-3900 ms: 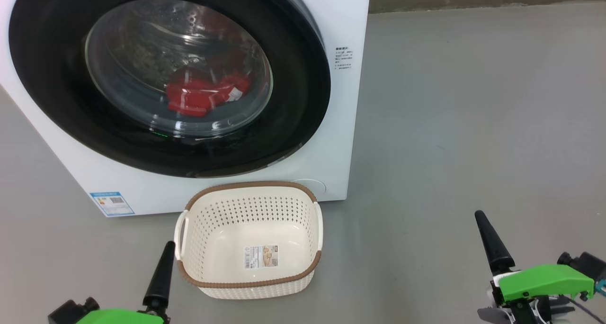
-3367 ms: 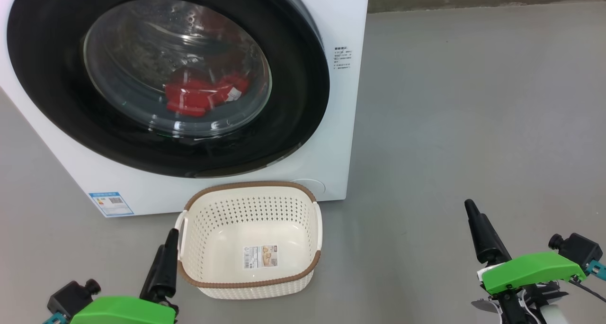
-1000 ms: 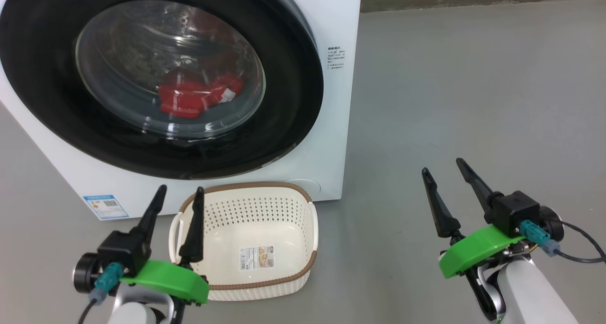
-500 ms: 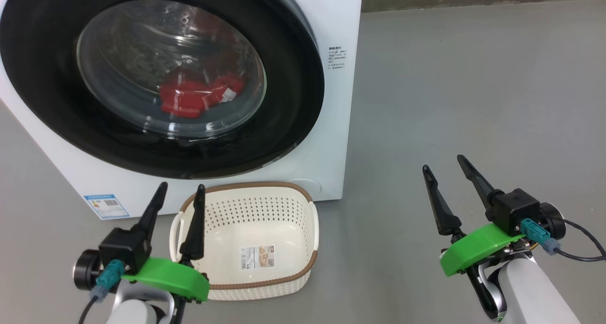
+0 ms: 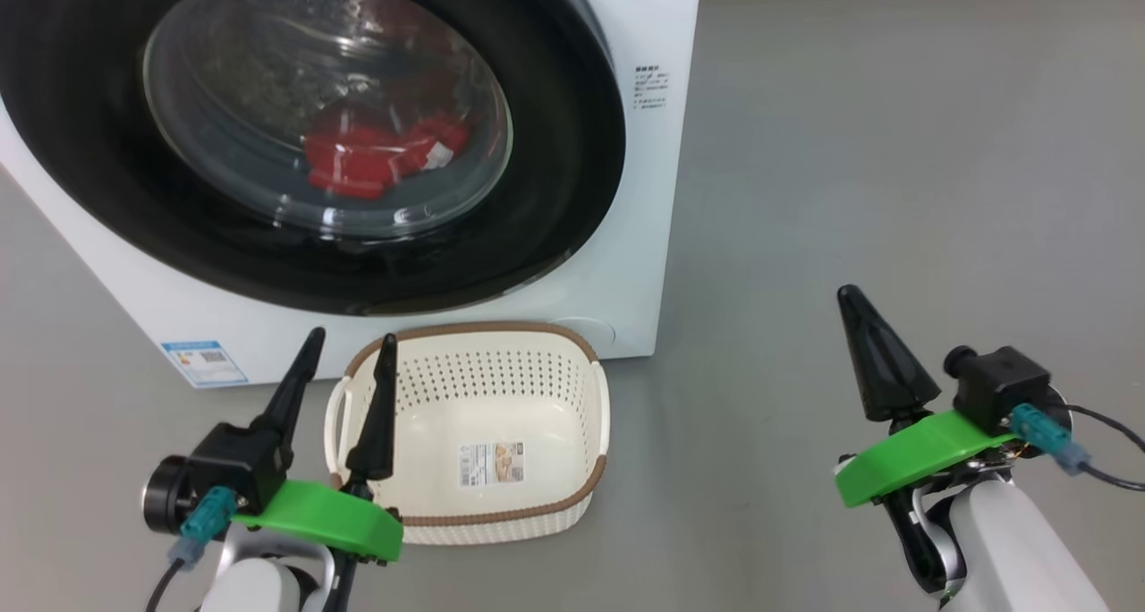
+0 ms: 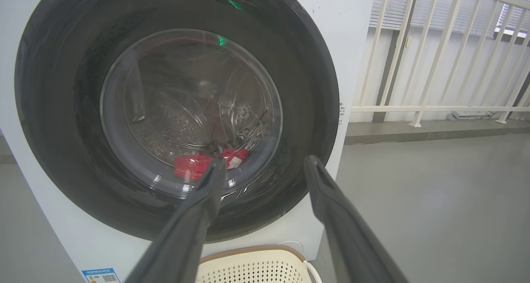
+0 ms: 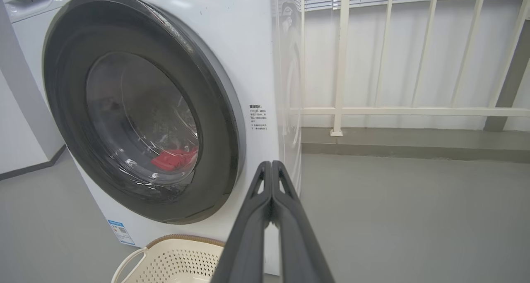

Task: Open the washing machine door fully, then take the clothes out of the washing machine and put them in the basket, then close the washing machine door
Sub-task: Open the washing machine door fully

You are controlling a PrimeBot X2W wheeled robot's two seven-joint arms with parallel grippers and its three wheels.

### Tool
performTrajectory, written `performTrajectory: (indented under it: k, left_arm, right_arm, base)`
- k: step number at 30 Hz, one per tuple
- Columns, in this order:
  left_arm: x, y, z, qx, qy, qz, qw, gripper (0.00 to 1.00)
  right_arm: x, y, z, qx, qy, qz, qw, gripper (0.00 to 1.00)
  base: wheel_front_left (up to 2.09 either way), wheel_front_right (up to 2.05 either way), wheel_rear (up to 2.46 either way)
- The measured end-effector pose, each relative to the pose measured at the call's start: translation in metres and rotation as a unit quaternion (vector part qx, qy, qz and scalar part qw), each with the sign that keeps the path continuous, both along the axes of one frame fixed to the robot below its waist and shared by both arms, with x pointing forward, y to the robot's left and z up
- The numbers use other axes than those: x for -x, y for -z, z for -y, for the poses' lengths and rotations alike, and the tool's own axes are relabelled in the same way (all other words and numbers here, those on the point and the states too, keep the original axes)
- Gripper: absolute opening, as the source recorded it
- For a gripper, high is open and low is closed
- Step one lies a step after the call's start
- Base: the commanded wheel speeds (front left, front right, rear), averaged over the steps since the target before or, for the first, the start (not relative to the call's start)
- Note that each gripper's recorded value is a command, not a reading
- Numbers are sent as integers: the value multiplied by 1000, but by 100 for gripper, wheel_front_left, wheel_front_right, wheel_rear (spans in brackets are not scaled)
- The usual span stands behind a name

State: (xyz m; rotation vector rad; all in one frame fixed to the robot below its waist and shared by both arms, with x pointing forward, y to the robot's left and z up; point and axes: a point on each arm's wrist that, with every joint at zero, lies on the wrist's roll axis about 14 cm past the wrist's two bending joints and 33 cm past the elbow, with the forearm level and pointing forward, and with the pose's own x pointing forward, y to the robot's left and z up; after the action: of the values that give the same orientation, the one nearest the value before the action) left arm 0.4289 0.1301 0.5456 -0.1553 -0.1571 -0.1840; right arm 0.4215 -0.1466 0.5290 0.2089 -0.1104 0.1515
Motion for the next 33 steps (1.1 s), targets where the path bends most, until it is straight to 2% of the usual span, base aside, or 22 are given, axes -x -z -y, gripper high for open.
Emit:
performTrajectory:
  k: [9,15,20,26,27,33]
  left_arm:
    - [-4,10,-7,4,-9,-11,1000,100]
    - [-11,9,-8,-2,-8,-8,1000,100]
    - [-18,13,-10,-3,-10,-10,1000,100]
    - [-27,18,-12,-11,-12,-11,1000,100]
    - [-31,19,-13,-11,-13,-11,1000,100]
    - [-40,29,-16,-12,-16,-19,1000,100]
  right_arm:
    - [-22,-3,2,-131,10,-5,991,0]
    - [-43,-2,-3,-176,7,-13,984,0]
    - [-68,-9,-12,-228,-7,-21,973,0]
    - [-93,-8,-20,-324,-26,-54,944,0]
    - [-101,-7,-22,-359,-33,-66,931,0]
    - [-128,-13,-27,-439,-71,-91,891,0]
  base:
    - [0,0,0]
    - [0,0,0]
    - [0,0,0]
    - [0,0,0]
    - [0,0,0]
    - [0,0,0]
